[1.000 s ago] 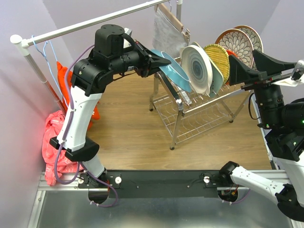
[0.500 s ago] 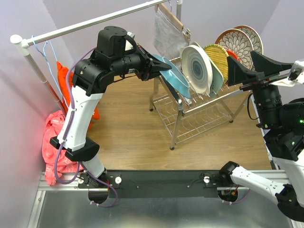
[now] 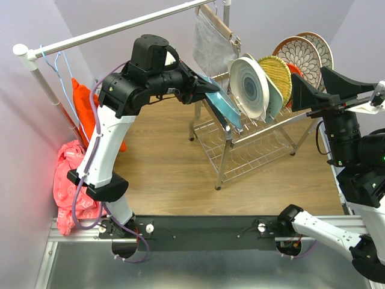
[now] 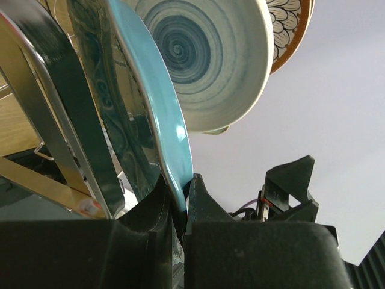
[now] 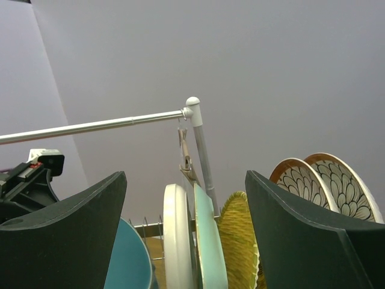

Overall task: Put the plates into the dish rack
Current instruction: Insert the plate into the dish rack

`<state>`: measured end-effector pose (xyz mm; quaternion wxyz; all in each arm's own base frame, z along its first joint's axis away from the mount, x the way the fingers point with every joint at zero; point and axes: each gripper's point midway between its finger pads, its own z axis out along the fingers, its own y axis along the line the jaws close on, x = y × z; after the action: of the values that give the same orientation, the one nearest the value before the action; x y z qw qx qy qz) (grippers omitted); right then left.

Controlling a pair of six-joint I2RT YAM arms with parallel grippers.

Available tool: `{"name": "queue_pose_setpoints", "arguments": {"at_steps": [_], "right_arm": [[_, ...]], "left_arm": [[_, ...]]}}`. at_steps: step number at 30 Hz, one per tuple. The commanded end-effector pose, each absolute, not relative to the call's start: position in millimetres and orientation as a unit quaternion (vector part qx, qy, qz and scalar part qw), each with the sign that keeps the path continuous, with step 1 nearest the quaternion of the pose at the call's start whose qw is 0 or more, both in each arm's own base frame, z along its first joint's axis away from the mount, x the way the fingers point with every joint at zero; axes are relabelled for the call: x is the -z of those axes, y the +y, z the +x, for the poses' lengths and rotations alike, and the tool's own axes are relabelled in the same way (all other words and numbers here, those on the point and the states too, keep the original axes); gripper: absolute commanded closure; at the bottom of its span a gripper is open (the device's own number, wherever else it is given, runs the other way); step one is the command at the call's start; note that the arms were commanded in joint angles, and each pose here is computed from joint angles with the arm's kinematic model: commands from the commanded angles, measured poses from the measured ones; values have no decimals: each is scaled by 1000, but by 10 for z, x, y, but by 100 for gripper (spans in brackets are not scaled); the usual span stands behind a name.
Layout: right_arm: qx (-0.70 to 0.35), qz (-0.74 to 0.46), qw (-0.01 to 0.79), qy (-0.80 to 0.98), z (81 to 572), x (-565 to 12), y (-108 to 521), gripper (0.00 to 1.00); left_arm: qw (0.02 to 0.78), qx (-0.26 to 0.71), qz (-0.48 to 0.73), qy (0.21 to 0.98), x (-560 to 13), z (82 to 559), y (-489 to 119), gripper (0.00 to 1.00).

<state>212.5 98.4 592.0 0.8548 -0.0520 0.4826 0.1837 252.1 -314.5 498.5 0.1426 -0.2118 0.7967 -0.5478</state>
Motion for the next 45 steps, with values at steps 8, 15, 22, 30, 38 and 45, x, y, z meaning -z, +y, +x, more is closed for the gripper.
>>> {"name": "queue_pose_setpoints", "arguments": {"at_steps": [8, 15, 22, 30, 38, 45], "right_arm": [[-195, -48, 857, 474, 2067, -5937, 960, 12], [-194, -48, 857, 475, 2064, -5929, 956, 12], [-194, -45, 859, 472, 2040, -5940, 928, 12], [-194, -44, 859, 472, 2032, -5928, 919, 12], [-190, -41, 860, 472, 2028, -5921, 891, 12], [-190, -40, 860, 472, 2021, -5922, 882, 12]], "left_arm": [[149, 613, -175, 756, -5419, 2434, -3258, 100], [146, 616, -168, 756, -5423, 2425, -3283, 100], [144, 621, -161, 754, -5433, 2434, -3313, 100], [140, 628, -149, 751, -5437, 2439, -3379, 92], [139, 631, -146, 750, -5448, 2436, -3393, 75], [138, 632, -145, 749, -5449, 2443, -3403, 28]]}}
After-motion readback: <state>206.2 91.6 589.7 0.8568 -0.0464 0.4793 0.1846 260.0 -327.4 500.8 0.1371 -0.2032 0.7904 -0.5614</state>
